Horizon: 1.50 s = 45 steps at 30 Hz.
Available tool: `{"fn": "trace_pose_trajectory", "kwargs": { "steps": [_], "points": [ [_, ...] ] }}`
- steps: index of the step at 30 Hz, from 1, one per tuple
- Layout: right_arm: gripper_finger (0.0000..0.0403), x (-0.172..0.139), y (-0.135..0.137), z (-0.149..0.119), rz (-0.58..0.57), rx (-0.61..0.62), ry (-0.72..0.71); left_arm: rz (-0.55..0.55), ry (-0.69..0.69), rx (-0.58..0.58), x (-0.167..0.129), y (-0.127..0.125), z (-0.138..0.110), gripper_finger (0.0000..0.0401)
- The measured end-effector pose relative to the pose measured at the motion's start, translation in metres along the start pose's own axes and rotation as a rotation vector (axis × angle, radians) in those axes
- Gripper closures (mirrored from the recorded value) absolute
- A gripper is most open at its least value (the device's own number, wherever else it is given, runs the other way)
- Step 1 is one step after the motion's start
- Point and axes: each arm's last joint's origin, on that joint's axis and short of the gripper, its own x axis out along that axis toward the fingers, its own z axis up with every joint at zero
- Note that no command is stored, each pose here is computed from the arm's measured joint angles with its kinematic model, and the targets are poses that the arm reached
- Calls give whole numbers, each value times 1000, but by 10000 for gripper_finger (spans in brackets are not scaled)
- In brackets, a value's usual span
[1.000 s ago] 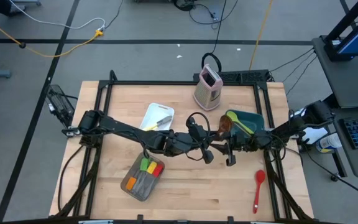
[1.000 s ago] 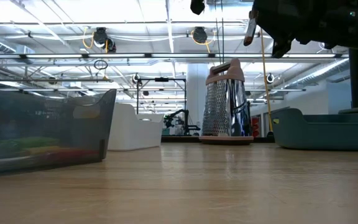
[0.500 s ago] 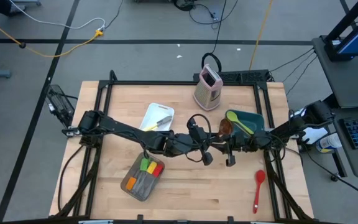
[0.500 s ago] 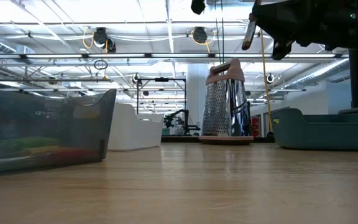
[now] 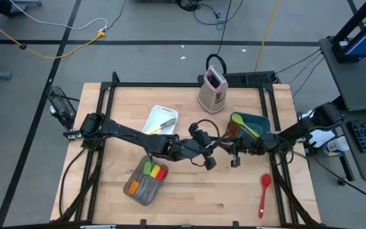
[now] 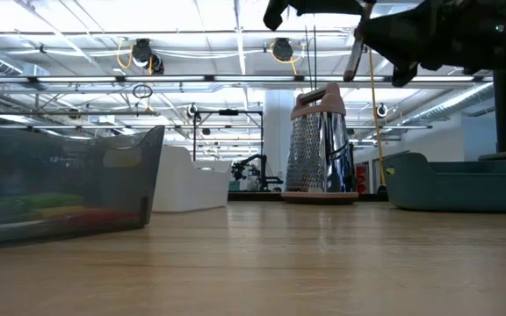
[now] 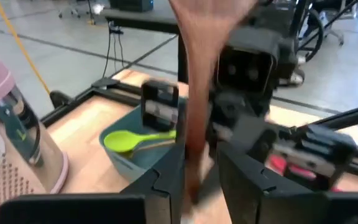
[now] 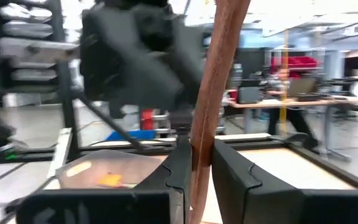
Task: Pick & Place Kitchen Items
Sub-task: Put the brown spoon into the blue bin
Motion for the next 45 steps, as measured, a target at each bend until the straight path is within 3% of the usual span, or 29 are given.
{"fn": "trace_pose_trajectory", "kwargs": {
  "steps": [5, 13, 23, 31, 36, 40, 45],
  "points": [
    [369, -13, -7, 5, -39, -7, 8, 23, 53, -11, -1, 1, -6, 304],
    [368, -30, -18, 5, -185, -90, 198, 38, 66, -29, -1, 2, -8, 304],
    [368, -50, -24, 8, -239, 23, 296, 40, 72, -25, -1, 2, -8, 304],
    [367, -55, -25, 18, -219, 34, 228, 44, 82, -27, -1, 3, -10, 304],
    [370, -62, -28, 12, -211, 17, 121, 44, 81, -30, -1, 3, -9, 304],
    [368, -62, -29, 23, -214, 82, 3, 44, 82, -30, -1, 3, -10, 304],
    [364, -62, -29, 23, -211, 79, 9, 45, 84, -31, -1, 3, -10, 304]
  ]
}}
